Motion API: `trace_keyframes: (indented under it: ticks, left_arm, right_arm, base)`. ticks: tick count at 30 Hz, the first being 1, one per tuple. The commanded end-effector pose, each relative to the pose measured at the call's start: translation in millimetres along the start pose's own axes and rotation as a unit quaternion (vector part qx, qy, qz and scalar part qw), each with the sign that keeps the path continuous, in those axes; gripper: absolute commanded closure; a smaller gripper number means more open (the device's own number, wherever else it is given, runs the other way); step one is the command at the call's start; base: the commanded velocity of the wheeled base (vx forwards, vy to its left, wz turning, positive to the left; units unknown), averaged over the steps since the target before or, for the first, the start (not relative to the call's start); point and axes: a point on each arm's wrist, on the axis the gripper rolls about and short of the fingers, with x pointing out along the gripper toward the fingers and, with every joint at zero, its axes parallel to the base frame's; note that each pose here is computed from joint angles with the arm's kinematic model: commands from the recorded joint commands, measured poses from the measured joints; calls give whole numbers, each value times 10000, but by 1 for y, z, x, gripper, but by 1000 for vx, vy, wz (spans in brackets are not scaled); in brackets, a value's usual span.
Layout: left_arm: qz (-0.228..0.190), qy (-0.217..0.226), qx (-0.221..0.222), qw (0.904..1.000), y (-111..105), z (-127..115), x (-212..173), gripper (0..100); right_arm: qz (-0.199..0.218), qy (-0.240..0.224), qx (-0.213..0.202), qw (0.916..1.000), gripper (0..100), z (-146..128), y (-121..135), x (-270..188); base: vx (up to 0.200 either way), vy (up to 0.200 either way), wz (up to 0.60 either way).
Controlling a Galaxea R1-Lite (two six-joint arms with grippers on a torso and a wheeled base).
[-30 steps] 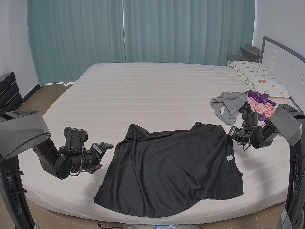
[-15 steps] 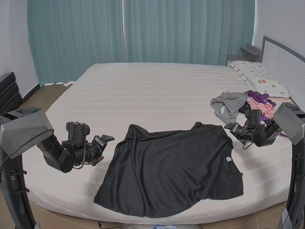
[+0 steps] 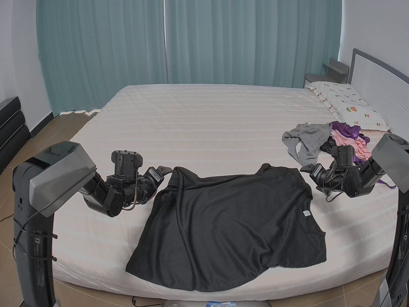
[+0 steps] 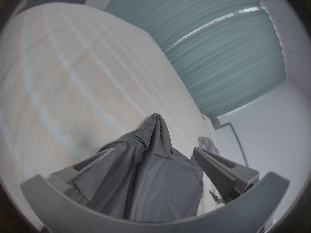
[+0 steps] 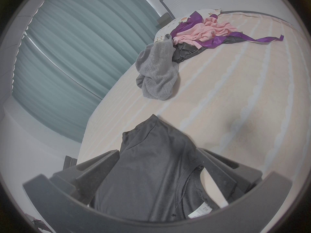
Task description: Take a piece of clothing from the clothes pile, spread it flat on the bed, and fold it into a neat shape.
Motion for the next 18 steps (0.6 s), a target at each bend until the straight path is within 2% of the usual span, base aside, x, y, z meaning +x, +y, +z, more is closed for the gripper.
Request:
trace_keyframes:
  ticks: [1,4,7,12,14,18]
  left_arm:
    - [236,-144,627,9977,13,-23,47,0]
    - [273,-358,667,9968,13,-23,61,0]
    - [247,-361,687,9967,13,-24,64,0]
    - [202,-423,1094,9929,17,-29,83,0]
    - [175,-523,1118,9922,16,-27,89,0]
    - [216,-450,1148,9921,14,-32,92,0]
  right_arm:
    - [190,-14,-82,9998,0,-5,13,-9]
    - [257,-62,-123,9996,0,-7,17,-9]
    - [251,-57,-126,9996,0,-8,17,-9]
    - [240,-46,-125,9996,0,-9,15,-6]
    - [215,-29,-110,9997,0,-10,13,-5]
    - [187,-36,-76,9998,0,-9,10,-4]
  base:
    - [0,0,0]
    - [0,0,0]
    - [0,0,0]
    - [0,0,0]
    - [0,0,0]
    - [0,0,0]
